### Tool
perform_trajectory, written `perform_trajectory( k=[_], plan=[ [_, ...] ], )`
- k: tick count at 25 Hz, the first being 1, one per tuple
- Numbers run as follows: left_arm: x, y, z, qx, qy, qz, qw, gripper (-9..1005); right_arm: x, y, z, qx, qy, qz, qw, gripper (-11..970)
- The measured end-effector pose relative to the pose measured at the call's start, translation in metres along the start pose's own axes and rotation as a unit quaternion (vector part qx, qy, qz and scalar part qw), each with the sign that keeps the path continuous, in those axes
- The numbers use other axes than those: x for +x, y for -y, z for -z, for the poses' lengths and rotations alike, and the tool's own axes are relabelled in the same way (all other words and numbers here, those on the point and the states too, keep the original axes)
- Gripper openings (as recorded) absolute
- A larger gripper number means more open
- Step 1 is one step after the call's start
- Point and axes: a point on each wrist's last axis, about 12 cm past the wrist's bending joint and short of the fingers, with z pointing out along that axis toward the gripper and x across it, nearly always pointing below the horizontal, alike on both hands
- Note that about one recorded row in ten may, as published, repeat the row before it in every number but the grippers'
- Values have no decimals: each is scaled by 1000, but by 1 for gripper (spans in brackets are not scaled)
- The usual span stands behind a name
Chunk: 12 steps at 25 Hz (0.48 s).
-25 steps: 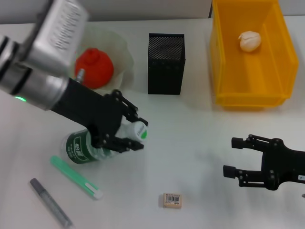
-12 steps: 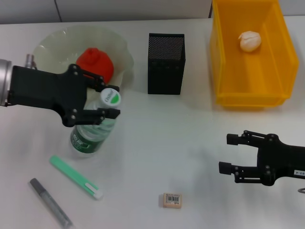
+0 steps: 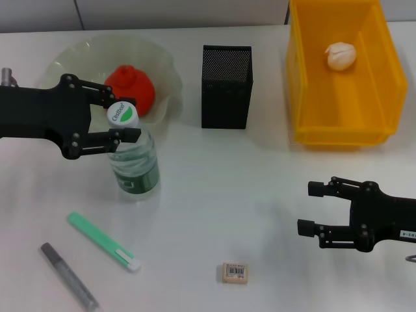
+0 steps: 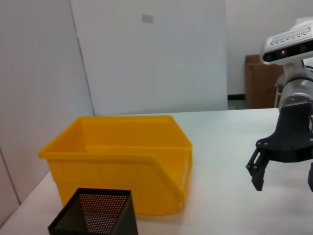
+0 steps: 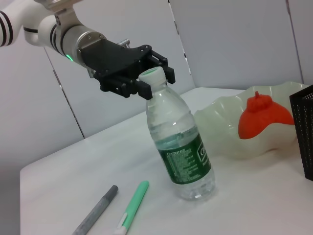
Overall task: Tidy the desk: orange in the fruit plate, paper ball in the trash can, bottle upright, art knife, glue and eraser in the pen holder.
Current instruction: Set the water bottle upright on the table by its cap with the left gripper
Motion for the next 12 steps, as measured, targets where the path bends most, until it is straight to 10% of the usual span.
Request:
perform_trajectory(
  k=[12],
  plan=[
    [5,-1,19,-31,6,16,999,444,0,0,0,1,0,0,1000,844]
  ],
)
